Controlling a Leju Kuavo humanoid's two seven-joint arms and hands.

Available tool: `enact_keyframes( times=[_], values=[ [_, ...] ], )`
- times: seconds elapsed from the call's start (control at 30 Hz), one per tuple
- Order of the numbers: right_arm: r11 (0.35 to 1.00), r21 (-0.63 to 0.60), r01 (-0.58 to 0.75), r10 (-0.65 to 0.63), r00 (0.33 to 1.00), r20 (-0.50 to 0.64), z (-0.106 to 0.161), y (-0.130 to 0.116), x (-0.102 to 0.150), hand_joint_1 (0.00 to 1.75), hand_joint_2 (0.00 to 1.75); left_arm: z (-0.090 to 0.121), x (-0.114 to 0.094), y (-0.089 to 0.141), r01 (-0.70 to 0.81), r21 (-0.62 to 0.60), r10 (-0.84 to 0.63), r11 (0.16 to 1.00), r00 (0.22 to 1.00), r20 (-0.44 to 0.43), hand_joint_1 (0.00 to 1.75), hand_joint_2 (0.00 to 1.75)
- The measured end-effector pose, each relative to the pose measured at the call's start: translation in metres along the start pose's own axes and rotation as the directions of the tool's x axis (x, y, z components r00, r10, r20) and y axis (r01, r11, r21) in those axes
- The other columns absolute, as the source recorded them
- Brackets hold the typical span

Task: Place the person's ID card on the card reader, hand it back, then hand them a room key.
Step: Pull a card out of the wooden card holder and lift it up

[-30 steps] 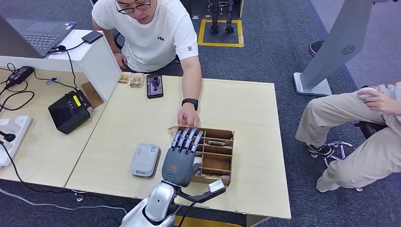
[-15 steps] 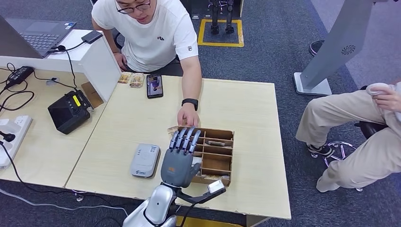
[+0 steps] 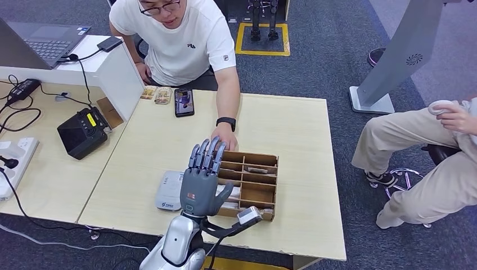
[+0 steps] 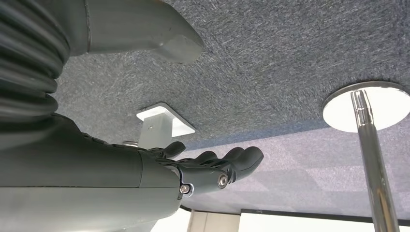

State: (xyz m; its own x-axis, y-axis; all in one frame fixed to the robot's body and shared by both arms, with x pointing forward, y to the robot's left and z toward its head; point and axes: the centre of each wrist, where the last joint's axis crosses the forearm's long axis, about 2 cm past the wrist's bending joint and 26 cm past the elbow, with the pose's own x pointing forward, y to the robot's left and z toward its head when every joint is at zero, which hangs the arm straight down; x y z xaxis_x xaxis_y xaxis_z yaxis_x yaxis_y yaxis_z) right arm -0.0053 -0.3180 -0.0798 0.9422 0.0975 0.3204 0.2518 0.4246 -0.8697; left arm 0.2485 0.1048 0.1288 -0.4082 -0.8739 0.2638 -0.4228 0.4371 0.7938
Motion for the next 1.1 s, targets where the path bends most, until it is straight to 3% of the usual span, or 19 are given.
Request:
enact_keyframes(
  times=[0.43,0.73,1.1],
  values=[
    [1.000,0.005,-0.006,0.006,1.000,0.011,0.000,0.001,0.003,0.00,1.75,0.004,-0.005,-0.012,0.041,-0.054,-0.049,0.998,0.988,-0.145,0.00,1.75],
    [1.000,0.005,-0.006,0.006,1.000,-0.008,0.000,0.001,0.003,0.00,1.75,0.005,-0.022,-0.015,0.068,-0.071,-0.083,0.995,0.969,-0.233,0.00,1.75],
    [1.000,0.001,0.007,-0.007,1.000,-0.019,0.000,0.001,0.004,0.00,1.75,0.006,-0.040,-0.013,0.099,-0.074,-0.115,0.992,0.954,-0.277,0.00,1.75]
  ],
)
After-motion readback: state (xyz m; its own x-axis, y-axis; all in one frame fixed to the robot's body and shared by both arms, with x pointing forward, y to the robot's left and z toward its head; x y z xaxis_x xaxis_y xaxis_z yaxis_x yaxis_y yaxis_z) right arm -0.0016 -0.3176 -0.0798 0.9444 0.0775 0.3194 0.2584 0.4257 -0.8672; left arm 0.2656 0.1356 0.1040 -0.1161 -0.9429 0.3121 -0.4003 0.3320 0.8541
